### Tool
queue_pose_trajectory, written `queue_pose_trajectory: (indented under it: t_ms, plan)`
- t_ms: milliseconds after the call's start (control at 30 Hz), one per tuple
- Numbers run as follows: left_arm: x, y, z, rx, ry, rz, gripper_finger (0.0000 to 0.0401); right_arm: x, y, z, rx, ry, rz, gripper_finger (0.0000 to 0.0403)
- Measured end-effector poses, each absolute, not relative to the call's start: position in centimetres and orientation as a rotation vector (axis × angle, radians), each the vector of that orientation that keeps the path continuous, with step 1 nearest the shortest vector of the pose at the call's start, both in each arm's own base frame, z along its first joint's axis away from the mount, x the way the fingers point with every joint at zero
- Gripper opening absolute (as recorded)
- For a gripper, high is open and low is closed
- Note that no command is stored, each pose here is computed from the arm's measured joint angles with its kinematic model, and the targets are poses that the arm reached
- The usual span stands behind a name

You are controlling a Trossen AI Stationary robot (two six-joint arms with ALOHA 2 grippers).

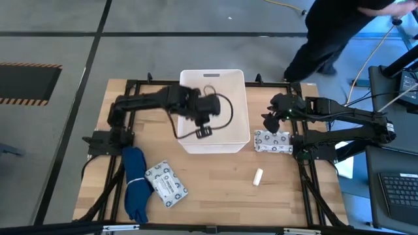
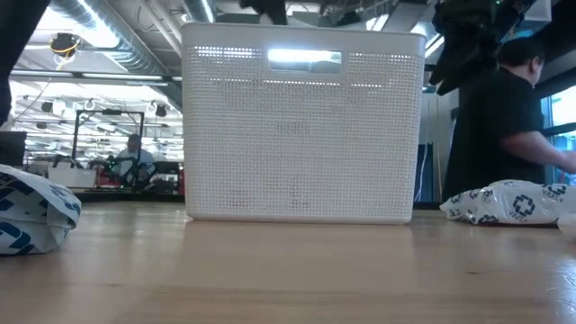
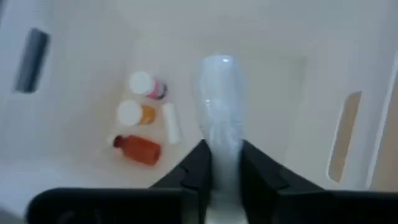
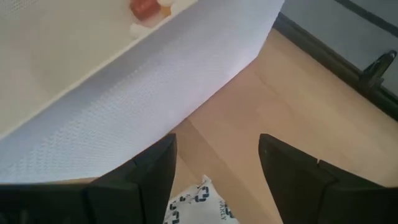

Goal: Pick & place medical supplies in basket/bin
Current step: Put the middle rolled gauze into the white bin

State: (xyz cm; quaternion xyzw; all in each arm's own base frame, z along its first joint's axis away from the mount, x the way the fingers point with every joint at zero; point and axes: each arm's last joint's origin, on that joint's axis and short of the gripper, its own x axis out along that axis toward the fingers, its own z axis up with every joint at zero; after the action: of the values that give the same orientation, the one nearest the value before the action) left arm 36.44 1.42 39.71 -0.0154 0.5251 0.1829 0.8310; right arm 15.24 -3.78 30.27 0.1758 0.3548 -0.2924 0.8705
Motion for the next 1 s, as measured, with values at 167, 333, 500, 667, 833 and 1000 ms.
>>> queue_pose_trajectory:
  t_ms: [167,333,500,667,833,1000]
  plan:
    - [36.7,4.7,39.3,-0.026,1.137,0.274,0.0057,15.3,-3.9,30.4,0.396,0.710,-0.644,0.0229]
    - [37.8,7.3,35.9,-0.042,1.182,0.234,0.0057,15.3,-4.0,30.4,0.405,0.690,-0.681,0.0229]
    - [39.0,9.4,31.6,-0.104,1.152,0.155,0.0057,15.3,-4.0,30.4,0.403,0.689,-0.683,0.0229]
    - [38.5,10.8,27.3,-0.142,1.219,0.177,0.0057,15.4,-4.0,30.4,0.403,0.690,-0.683,0.0229]
    - [38.0,12.3,24.1,-0.217,1.220,0.268,0.0057,15.4,-4.0,30.4,0.403,0.690,-0.684,0.0229]
    - [37.7,12.5,22.2,-0.242,1.208,0.289,0.0057,15.4,-4.0,30.4,0.403,0.690,-0.684,0.0229]
